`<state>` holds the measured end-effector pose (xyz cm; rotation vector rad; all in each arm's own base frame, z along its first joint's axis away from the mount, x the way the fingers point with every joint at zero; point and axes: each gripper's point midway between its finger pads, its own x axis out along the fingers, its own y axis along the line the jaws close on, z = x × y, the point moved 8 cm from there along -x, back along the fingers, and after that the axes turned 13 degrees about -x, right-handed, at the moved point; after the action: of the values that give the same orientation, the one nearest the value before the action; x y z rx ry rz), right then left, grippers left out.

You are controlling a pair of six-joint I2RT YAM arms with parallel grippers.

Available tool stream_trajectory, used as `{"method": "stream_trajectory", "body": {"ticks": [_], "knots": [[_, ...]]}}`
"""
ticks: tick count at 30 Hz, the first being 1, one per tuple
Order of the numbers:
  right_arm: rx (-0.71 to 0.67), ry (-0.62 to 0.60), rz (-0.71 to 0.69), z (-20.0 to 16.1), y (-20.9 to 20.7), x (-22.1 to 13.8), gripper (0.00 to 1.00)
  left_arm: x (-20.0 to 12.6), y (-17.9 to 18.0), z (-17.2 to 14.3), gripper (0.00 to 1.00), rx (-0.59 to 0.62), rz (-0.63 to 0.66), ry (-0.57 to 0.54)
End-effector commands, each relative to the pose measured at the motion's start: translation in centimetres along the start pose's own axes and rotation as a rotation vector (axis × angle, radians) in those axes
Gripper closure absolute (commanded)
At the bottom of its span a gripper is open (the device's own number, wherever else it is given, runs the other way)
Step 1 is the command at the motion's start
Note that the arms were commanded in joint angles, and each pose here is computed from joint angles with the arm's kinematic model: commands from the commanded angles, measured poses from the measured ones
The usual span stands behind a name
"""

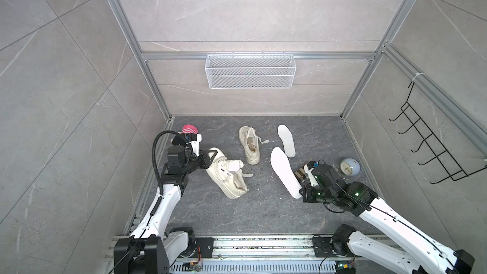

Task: Remove the insole from the shoe
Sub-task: Place the insole at the center of the board.

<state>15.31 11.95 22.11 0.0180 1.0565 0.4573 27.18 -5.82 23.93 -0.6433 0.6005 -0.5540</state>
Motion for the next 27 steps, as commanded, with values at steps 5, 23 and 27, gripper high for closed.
{"method": "stream_trajectory", "body": {"ticks": [5,23,27], "knots": [[0.014,-0.057,0.102,5.2,-1.1,0.9,1.00,-1.8,-3.7,2.1,1.00,0.073,-0.153,-0.042],[0.215,-0.078,0.156,16.6,-6.7,9.4,1.00,-1.8,-3.5,1.7,1.00,0.084,-0.150,-0.024],[0.274,-0.031,0.155,17.1,-7.3,11.8,1.00,-1.8,-3.5,1.7,1.00,0.088,-0.155,-0.023]]}}
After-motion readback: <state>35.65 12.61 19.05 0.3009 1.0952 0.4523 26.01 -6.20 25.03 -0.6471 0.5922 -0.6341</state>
